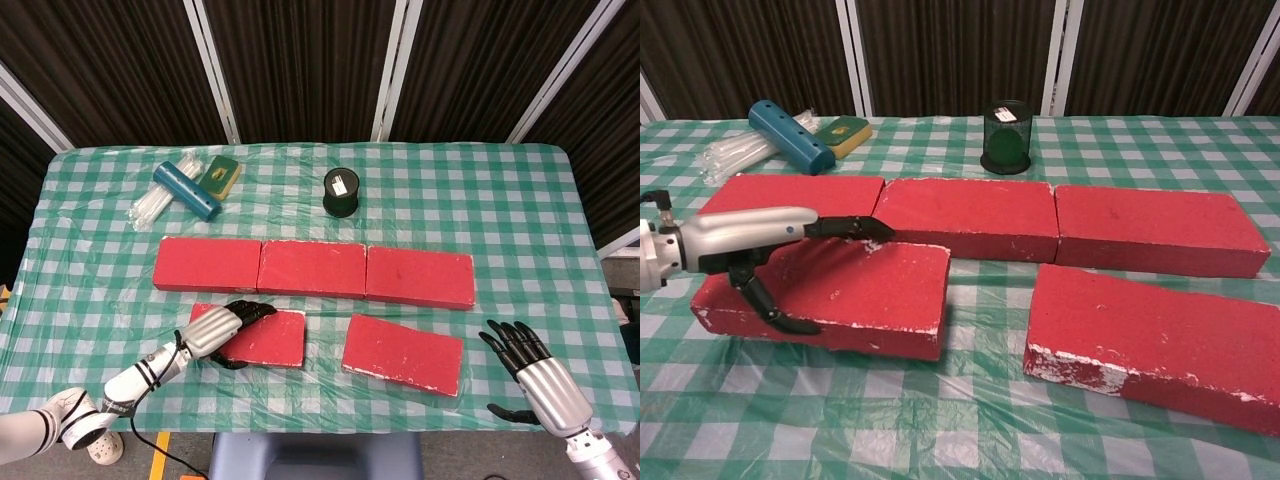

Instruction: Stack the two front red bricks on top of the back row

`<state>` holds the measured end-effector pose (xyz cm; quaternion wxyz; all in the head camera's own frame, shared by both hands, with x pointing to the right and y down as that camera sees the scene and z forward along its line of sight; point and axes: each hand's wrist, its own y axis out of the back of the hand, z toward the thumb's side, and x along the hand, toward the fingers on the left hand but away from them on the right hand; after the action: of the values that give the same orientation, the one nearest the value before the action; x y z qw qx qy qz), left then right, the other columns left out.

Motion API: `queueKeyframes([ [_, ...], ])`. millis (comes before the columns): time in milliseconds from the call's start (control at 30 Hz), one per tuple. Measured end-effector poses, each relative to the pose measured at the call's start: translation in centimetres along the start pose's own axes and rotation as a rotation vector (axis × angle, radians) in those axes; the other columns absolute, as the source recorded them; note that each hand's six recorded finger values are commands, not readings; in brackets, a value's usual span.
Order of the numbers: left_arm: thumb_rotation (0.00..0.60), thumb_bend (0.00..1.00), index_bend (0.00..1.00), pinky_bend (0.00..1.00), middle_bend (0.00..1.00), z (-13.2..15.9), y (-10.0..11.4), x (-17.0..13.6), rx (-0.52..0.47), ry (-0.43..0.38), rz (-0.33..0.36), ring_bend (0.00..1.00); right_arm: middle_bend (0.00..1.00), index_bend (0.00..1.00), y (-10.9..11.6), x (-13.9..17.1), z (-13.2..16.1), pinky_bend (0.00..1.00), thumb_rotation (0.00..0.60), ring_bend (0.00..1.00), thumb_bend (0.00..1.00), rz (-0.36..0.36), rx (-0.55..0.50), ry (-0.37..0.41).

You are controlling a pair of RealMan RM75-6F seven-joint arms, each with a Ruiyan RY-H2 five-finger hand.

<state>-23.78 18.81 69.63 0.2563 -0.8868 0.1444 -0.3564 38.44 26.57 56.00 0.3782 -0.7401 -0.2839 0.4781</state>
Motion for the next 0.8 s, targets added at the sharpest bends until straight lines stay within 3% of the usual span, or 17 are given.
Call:
queueKeyframes([
  [167,0.600,0.28,0.00,0.61,0.45,0.3,2.7,-0.2,0.038,0.011,0.054,0.42,0.00,0.00,0.1,0.1,-0.1,0.00,0.600,0.00,0.09,0.002,-0.004,0.002],
  [500,0.600,0.28,0.03,0.64,0.47,0.0,9.1,2.5,0.050,0.046,0.163,0.45,0.00,0.00,0.4,-0.1,-0.7,0.00,0.600,0.00,0.09,-0.006,-0.006,-0.021],
  [800,0.600,0.28,0.03,0.63,0.47,-1.6,10.5,6.2,0.040,0.084,0.139,0.45,0.00,0.00,0.6,-0.6,-1.3,0.00,0.600,0.00,0.09,-0.017,-0.007,-0.051],
])
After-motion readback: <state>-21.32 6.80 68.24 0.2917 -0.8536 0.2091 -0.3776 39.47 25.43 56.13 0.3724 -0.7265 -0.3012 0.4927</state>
